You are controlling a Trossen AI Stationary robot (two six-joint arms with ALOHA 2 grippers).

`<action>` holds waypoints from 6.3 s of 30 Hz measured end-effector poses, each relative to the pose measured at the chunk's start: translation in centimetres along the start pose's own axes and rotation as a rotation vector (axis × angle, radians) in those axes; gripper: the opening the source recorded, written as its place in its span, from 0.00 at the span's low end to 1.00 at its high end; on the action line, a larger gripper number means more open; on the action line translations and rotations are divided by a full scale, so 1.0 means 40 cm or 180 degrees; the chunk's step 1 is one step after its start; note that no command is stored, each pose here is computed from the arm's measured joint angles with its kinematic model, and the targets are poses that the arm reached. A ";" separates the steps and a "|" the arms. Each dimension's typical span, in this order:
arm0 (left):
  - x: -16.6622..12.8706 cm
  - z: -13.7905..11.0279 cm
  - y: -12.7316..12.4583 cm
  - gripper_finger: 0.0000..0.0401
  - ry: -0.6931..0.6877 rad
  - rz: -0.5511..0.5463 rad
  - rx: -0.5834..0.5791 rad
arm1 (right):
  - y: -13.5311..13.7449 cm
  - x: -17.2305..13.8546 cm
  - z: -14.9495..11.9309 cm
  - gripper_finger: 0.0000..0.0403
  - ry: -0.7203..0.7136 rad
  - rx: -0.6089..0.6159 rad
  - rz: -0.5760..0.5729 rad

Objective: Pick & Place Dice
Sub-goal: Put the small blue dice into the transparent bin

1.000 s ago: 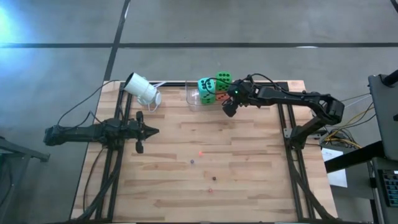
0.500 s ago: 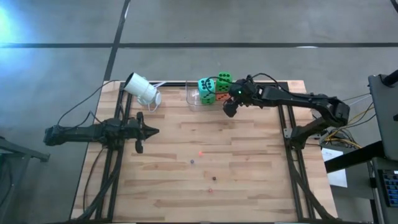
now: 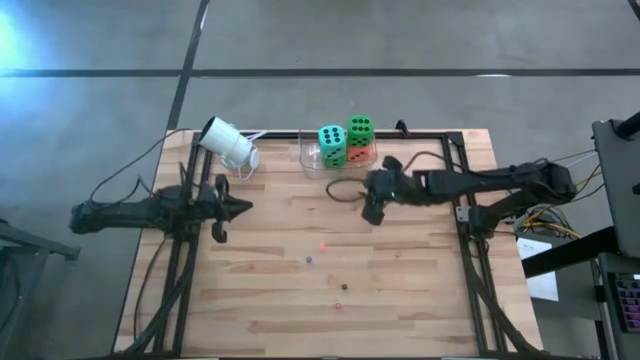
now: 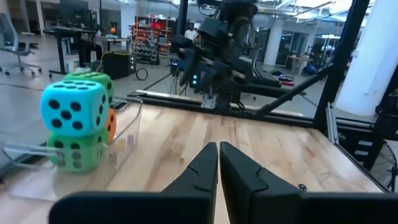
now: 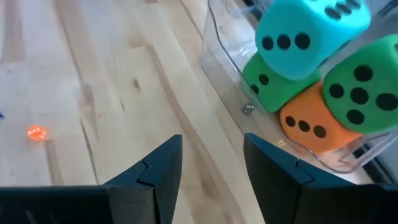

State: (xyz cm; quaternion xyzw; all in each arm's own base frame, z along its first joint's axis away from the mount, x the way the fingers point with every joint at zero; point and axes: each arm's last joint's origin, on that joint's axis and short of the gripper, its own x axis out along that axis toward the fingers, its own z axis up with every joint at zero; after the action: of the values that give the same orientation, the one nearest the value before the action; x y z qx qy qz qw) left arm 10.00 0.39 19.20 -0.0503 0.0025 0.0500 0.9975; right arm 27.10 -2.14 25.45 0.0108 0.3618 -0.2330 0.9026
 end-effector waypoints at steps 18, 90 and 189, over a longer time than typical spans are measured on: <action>0.150 0.081 -0.055 0.06 0.0994 -0.0214 0.0564 | 0.123 -0.041 -0.123 0.37 -0.0240 -0.0277 0.0292; 0.512 -0.161 -0.247 0.30 0.2811 -0.1335 0.1818 | 0.170 -0.054 -0.146 0.30 -0.0502 -0.0726 0.0761; 0.633 0.083 0.267 0.36 0.2645 0.1250 0.1414 | 0.172 -0.053 -0.138 0.25 -0.0715 -0.0964 0.0763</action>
State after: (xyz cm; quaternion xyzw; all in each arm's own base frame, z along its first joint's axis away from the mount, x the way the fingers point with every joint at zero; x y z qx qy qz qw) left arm 34.12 13.82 21.17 0.1487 0.4189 0.2106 0.8707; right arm 25.15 5.92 21.77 -0.1080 0.2861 -0.0668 0.9498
